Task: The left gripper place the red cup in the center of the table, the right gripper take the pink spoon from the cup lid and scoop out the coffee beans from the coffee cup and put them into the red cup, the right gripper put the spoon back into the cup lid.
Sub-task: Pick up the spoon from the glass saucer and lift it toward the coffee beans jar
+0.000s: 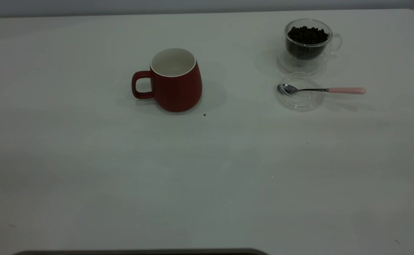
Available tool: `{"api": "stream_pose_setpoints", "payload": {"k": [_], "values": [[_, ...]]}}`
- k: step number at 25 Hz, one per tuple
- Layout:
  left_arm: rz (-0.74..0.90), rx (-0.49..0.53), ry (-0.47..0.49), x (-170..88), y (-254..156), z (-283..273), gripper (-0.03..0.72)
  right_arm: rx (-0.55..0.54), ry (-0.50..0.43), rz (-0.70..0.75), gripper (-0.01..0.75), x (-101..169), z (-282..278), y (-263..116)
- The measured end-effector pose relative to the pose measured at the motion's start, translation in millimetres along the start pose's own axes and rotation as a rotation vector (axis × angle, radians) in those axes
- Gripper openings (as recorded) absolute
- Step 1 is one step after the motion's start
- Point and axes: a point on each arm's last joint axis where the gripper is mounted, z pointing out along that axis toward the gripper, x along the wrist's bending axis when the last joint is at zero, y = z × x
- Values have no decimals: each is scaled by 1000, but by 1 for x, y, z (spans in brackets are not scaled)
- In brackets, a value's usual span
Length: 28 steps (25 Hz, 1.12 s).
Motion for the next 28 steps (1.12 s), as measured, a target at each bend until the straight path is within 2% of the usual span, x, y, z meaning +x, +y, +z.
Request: {"api": "stream_pose_setpoints", "payload": {"k": [4,9,28], "values": [[-6,-160,9,-1,-18,-15,587,0,0,0,453,0,0,0],[-67,-345,70,-3,-41,-28,587,0,0,0,453,0,0,0],[-87,-349,83,-4,-45,-29,587,0,12,6,453,1,0,0]]}}
